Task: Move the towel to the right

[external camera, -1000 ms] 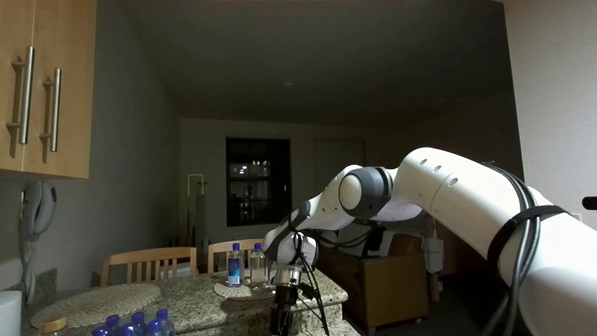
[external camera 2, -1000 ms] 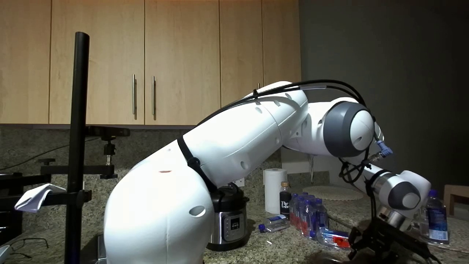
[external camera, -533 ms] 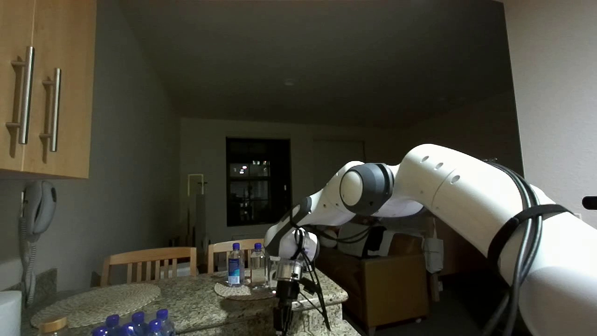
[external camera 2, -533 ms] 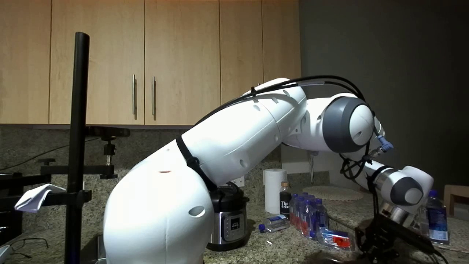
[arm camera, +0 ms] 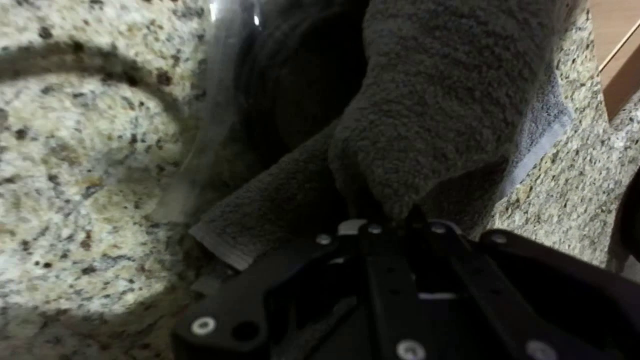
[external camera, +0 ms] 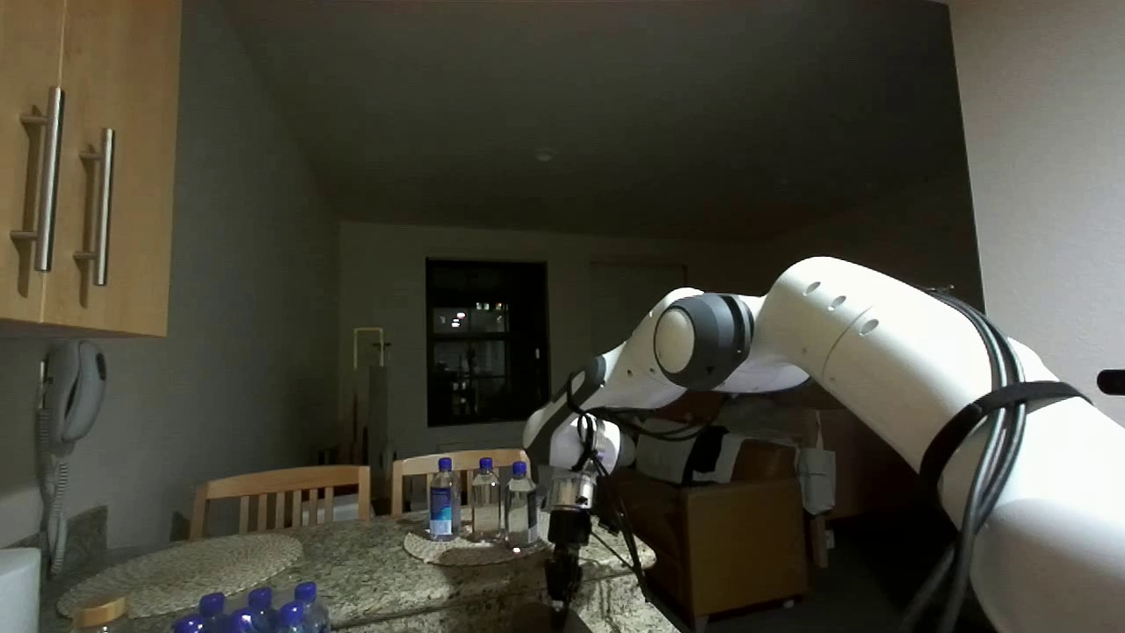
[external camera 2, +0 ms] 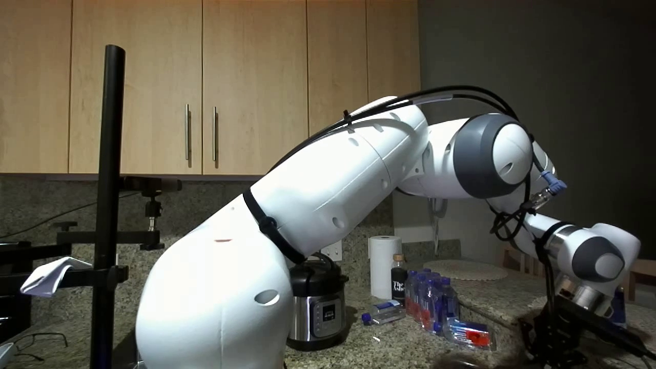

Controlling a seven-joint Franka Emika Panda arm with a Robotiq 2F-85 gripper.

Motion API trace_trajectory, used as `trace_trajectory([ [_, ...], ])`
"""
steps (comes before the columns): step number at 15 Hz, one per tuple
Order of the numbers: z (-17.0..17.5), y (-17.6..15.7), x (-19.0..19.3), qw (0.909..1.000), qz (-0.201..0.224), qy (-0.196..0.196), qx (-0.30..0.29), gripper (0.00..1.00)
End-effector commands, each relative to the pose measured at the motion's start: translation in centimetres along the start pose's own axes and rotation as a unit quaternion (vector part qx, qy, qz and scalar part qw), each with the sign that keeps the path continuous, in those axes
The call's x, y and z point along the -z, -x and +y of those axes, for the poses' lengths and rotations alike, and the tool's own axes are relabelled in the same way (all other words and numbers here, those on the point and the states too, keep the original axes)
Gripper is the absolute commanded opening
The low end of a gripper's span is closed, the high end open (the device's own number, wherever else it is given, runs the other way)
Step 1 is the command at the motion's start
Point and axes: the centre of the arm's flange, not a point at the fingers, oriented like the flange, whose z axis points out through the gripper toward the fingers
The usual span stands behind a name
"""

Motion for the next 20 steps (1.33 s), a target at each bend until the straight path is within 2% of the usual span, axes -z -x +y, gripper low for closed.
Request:
trace_trajectory([
  [1, 0.6, 1.7, 2.9, 0.9999, 0.004, 0.015, -0.006, 0.11],
  [4, 2.3, 3.0, 3.5, 0.9993, -0.009, 0.029, -0.022, 0.1],
  [10, 6.2, 8.2, 2.7, 0.9936, -0.072, 0.048, -0.073, 0.11],
  [13, 8.1, 9.5, 2.8, 0.9902, -0.081, 0.062, -0.096, 0.1],
  [18, 9.2, 10.8, 1.6, 0.9848, -0.104, 0.075, -0.117, 0.09],
  [19, 9.3, 10.8, 1.4, 0.9836, -0.107, 0.08, -0.121, 0.34],
  [20, 9.4, 10.9, 1.3, 0.9828, -0.111, 0.081, -0.123, 0.35],
])
